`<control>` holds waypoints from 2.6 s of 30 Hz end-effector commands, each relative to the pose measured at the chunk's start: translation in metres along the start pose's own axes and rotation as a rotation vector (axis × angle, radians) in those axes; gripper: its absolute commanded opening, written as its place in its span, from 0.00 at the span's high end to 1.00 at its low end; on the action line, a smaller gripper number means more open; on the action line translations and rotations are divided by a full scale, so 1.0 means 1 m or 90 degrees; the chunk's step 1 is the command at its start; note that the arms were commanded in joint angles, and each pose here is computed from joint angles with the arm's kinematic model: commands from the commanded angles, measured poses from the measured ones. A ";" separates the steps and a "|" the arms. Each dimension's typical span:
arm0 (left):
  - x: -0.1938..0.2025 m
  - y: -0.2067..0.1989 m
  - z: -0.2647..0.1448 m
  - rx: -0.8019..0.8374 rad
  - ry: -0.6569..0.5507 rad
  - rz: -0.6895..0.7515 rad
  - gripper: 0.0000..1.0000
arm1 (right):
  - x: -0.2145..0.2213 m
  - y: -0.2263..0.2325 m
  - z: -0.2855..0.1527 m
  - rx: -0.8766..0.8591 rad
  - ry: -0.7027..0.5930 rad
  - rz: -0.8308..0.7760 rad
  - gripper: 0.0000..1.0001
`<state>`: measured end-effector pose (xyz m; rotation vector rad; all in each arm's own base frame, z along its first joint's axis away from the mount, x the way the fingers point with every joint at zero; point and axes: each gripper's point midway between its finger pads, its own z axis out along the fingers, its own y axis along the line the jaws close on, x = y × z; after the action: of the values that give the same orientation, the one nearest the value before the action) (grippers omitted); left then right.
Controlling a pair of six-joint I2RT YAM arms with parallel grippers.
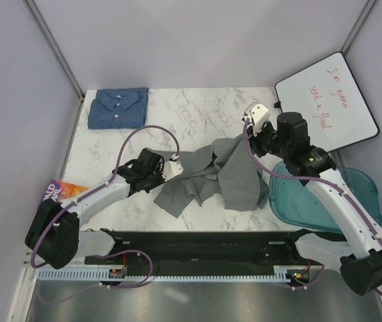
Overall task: Fold and stack the long sleeve shirts
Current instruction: Flatten the shirt out
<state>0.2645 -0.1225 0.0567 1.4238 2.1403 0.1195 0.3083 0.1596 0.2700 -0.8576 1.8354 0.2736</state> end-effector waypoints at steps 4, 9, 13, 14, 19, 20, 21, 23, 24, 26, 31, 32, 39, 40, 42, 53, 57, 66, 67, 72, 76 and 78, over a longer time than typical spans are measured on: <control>-0.030 0.041 -0.039 -0.067 -0.065 -0.050 0.94 | -0.014 -0.008 -0.011 0.025 -0.031 -0.009 1.00; -0.036 0.062 -0.037 -0.063 -0.083 -0.102 0.98 | -0.023 -0.013 -0.010 0.033 -0.041 -0.008 1.00; -0.045 0.132 -0.075 -0.135 -0.143 -0.188 0.98 | -0.051 -0.032 -0.019 0.081 -0.084 -0.023 1.00; -0.048 0.145 -0.087 -0.148 -0.157 -0.199 0.98 | -0.057 -0.039 -0.021 0.094 -0.091 -0.022 1.00; -0.085 0.211 -0.189 -0.268 -0.269 -0.193 0.98 | -0.145 -0.068 -0.059 0.166 -0.233 -0.030 1.00; -0.091 0.215 -0.205 -0.283 -0.285 -0.190 0.98 | -0.172 -0.073 -0.074 0.179 -0.275 -0.033 1.00; -0.098 0.221 -0.223 -0.301 -0.306 -0.186 0.98 | -0.186 -0.076 -0.083 0.187 -0.299 -0.035 1.00; -0.115 0.235 -0.276 -0.363 -0.366 -0.186 0.98 | -0.226 -0.081 -0.111 0.205 -0.366 -0.046 1.00; -0.119 0.239 -0.294 -0.384 -0.382 -0.187 0.98 | -0.237 -0.081 -0.120 0.207 -0.386 -0.049 1.00; -0.130 0.243 -0.344 -0.434 -0.440 -0.188 0.98 | -0.268 -0.081 -0.149 0.212 -0.442 -0.059 1.00; -0.136 0.239 -0.436 -0.537 -0.540 -0.195 0.98 | -0.313 -0.075 -0.216 0.228 -0.549 -0.070 1.00; -0.133 0.230 -0.458 -0.558 -0.566 -0.191 0.98 | -0.323 -0.072 -0.239 0.236 -0.582 -0.073 1.00; -0.115 0.201 -0.533 -0.654 -0.636 -0.188 0.98 | -0.338 -0.049 -0.318 0.228 -0.679 -0.058 1.00; -0.113 0.196 -0.544 -0.666 -0.648 -0.188 0.98 | -0.338 -0.045 -0.329 0.226 -0.693 -0.057 1.00; -0.110 0.188 -0.560 -0.681 -0.668 -0.184 0.98 | -0.340 -0.040 -0.345 0.222 -0.712 -0.058 1.00; -0.101 0.165 -0.656 -0.787 -0.777 -0.185 0.98 | -0.375 -0.004 -0.447 0.199 -0.898 -0.111 1.00; -0.098 0.142 -0.697 -0.809 -0.851 -0.177 0.98 | -0.377 0.016 -0.489 0.225 -0.976 -0.162 1.00; -0.105 0.153 -0.658 -0.755 -0.824 -0.193 0.98 | -0.374 0.002 -0.467 0.274 -0.942 -0.182 1.00; -0.107 0.161 -0.641 -0.746 -0.798 -0.188 0.98 | -0.368 -0.015 -0.423 0.256 -0.885 -0.168 1.00; -0.118 0.204 -0.507 -0.658 -0.664 -0.179 0.98 | -0.330 -0.048 -0.307 0.203 -0.732 -0.152 1.00; -0.117 0.220 -0.416 -0.603 -0.588 -0.156 0.98 | -0.263 -0.068 -0.192 0.138 -0.574 -0.109 1.00; -0.109 0.222 -0.356 -0.555 -0.540 -0.162 0.98 | -0.234 -0.069 -0.155 0.111 -0.516 -0.123 1.00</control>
<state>0.2626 -0.0402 0.5347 0.4625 1.2037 0.1983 0.2475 0.1153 0.6246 -0.5479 0.8709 0.3022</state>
